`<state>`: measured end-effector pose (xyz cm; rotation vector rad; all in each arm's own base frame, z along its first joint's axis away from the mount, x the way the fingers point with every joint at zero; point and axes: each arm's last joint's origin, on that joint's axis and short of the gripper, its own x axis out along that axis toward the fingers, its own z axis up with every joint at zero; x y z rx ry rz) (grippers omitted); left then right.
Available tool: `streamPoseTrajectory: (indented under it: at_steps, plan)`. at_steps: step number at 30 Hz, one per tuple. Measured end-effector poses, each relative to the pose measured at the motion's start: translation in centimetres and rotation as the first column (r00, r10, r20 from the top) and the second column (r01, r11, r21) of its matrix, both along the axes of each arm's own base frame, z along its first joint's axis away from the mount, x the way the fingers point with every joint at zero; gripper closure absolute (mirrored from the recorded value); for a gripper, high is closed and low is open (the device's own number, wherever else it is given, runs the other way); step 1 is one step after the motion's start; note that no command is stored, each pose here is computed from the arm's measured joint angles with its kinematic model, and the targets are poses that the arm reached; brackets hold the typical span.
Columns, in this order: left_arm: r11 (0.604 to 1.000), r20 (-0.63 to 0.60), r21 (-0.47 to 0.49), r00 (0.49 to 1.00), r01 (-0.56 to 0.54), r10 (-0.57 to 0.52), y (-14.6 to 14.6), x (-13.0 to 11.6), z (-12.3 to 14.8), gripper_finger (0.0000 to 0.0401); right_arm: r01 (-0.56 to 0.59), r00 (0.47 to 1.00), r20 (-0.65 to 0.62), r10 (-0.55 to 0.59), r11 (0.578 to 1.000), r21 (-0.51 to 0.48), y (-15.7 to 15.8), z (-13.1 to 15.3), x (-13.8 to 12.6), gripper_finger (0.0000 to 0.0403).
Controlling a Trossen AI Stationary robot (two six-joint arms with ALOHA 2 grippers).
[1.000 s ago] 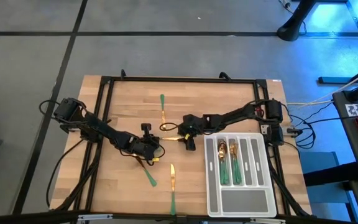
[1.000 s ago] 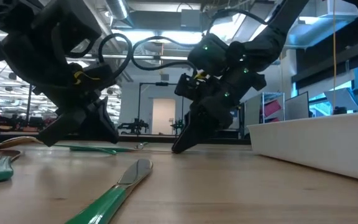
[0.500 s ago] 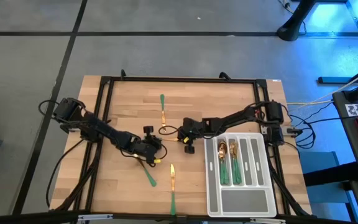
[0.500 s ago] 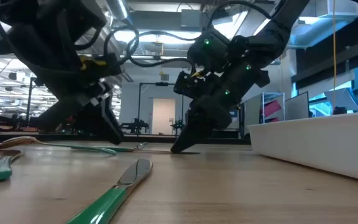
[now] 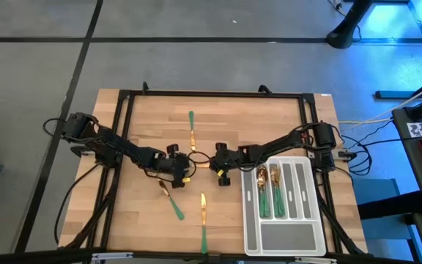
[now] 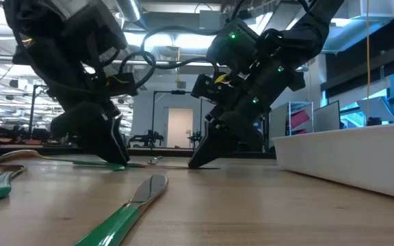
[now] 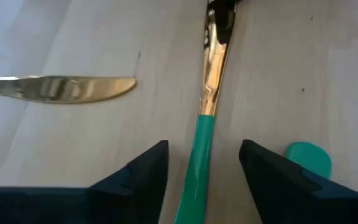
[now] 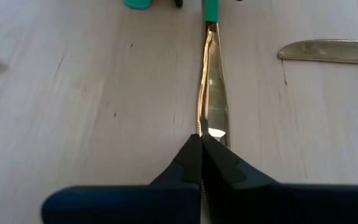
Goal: Sort silverware
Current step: Put the middle right green knife into the silverware rack
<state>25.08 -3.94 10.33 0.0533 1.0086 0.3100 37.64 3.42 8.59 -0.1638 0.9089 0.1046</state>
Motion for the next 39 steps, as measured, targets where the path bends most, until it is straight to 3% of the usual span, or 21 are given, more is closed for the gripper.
streamPoseTrajectory:
  at_steps: [6, 13, 18, 24, 30, 35, 39]
  plan:
    - [0.991, -0.045, -0.114, 0.996, 0.068, -0.073, 1.4, 0.2, -0.1, 0.0283, -0.001, 1.0, 0.001, 0.001, 1.0, 0.001, 0.0, 0.0, 0.0, 0.0401]
    - [0.985, -0.064, -0.108, 0.988, 0.132, -0.14, 2.0, 0.2, -0.1, 0.0385, 0.021, 0.998, 0.055, -0.021, 1.0, -0.01, 0.0, 0.4, 0.2, 0.0401]
    - [0.986, -0.064, -0.083, 0.987, 0.142, -0.147, 1.5, 0.2, -0.1, 0.0384, 0.056, 0.988, 0.143, -0.054, 0.998, -0.01, 0.0, 2.5, 0.4, 0.039]
    - [0.989, -0.062, 0.047, 0.988, 0.142, -0.139, -0.6, 0.1, 0.2, 0.0391, 0.137, 0.963, 0.221, -0.153, 0.987, 0.086, -0.1, 6.1, 0.1, 0.0317]
    - [0.97, -0.06, 0.18, 0.986, 0.166, -0.157, -2.6, -0.3, 0.4, 0.0397, 0.164, 0.968, 0.16, -0.194, 0.969, 0.184, 0.0, 5.9, -0.2, 0.024]
    - [0.956, -0.062, 0.227, 0.982, 0.188, -0.179, -3.5, -0.6, 0.5, 0.0398, 0.285, 0.948, 0.062, -0.311, 0.921, 0.266, -0.9, 5.0, -0.5, 0.0203]
    - [0.943, -0.061, 0.261, 0.979, 0.205, -0.195, -3.9, -0.8, 0.5, 0.0398, 0.317, 0.941, 0.015, -0.338, 0.896, 0.309, -2.2, 3.9, -0.3, 0.018]
